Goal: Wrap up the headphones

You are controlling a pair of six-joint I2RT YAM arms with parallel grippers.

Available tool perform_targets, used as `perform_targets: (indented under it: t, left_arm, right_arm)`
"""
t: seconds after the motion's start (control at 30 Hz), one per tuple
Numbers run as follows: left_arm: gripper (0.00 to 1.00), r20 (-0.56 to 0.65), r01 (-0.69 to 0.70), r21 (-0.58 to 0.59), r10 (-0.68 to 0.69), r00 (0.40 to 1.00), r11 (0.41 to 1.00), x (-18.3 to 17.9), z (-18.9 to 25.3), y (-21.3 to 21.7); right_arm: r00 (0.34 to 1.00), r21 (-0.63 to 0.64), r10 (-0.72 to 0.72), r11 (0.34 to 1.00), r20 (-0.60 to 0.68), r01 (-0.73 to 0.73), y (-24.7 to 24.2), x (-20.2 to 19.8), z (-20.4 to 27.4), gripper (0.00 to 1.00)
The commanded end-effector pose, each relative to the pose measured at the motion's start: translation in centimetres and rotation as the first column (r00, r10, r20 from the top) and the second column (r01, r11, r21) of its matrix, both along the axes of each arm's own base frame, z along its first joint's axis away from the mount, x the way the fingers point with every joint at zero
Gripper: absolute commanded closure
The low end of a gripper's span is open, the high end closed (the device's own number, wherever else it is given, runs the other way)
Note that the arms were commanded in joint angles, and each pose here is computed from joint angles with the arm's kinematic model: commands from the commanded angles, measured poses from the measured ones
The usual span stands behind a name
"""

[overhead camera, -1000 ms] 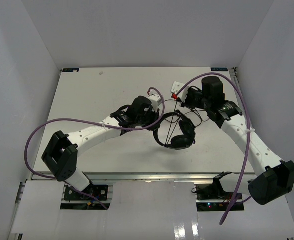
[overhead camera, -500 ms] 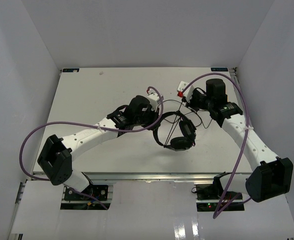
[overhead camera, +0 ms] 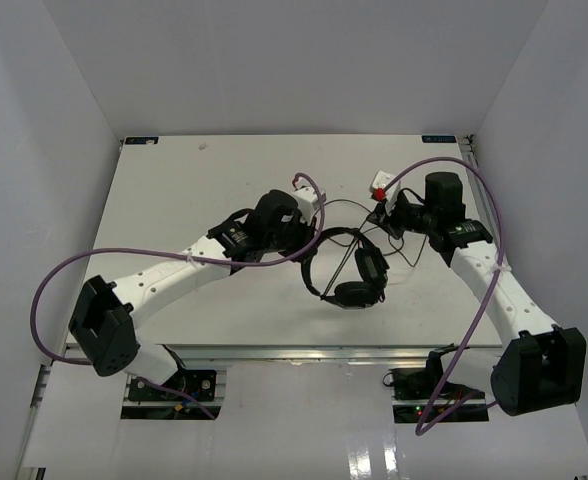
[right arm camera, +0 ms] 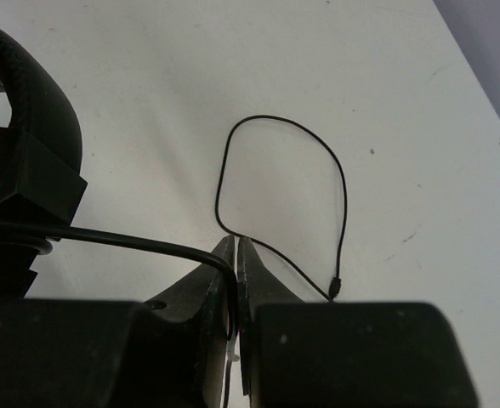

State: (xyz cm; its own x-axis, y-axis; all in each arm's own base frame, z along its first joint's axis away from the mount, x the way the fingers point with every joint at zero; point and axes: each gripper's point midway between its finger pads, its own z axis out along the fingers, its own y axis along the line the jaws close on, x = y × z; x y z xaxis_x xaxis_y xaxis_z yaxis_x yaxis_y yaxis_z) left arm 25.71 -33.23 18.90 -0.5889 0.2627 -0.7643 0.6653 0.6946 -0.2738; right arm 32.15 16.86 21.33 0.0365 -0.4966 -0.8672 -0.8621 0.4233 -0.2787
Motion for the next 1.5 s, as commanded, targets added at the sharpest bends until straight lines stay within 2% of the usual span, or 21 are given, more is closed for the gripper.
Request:
perform_targets:
  t: [0.0,0.27,0.43,0.6,0.83,0.93,1.1,1.27,1.37,1.47]
  left_arm:
    - [1.00,0.095,0.055,-0.141,-0.042,0.995,0.988,-1.3,8.0,-0.5]
    - [1.00,0.104,0.067,-0.250,-0.042,0.994,0.966,-2.0,13.6,-1.1]
    - [1.00,0.093,0.048,-0.307,-0.020,0.995,0.951,-1.6,16.4,-1.9]
    - [1.00,0.091,0.040,-0.385,-0.005,0.996,0.922,-1.3,20.1,-2.8]
    - [1.00,0.091,0.024,-0.457,0.020,0.996,0.889,-1.1,24.0,-3.2]
    - [1.00,0.109,-0.068,-0.498,0.140,0.984,0.864,0.0,26.4,-1.8]
    - [1.00,0.090,-0.265,-0.565,0.379,0.921,0.781,2.5,29.0,1.3]
    - [1.00,0.025,-0.396,-0.622,0.523,0.852,0.675,4.3,30.4,3.0]
    - [1.00,-0.012,-0.466,-0.649,0.604,0.797,0.602,5.2,30.9,4.3]
    - [1.00,-0.028,-0.503,-0.682,0.669,0.743,0.530,6.0,31.7,5.6]
  right_arm:
    - [0.999,0.132,0.052,0.990,-0.011,-0.050,1.2,-0.9,2.0,0.90]
    - [0.969,0.304,0.195,0.942,-0.151,-0.143,3.4,-3.3,1.4,0.86]
    - [0.947,0.412,0.287,0.887,-0.144,-0.206,4.6,-4.5,2.7,0.82]
    - [0.917,0.516,0.346,0.832,-0.200,-0.202,5.4,-5.1,3.8,0.77]
    - [0.904,0.559,0.373,0.804,-0.210,-0.202,5.9,-4.6,3.8,0.74]
    - [0.897,0.559,0.397,0.796,-0.196,-0.230,5.9,-5.2,3.0,0.73]
    - [0.848,0.558,0.494,0.766,-0.190,-0.321,5.8,-8.1,1.1,0.71]
    - [0.830,0.545,0.534,0.750,-0.162,-0.376,6.0,-10.0,0.4,0.71]
    - [0.830,0.532,0.537,0.752,-0.150,-0.390,5.9,-10.7,0.5,0.73]
    - [0.828,0.527,0.543,0.749,-0.143,-0.401,5.9,-11.2,0.3,0.80]
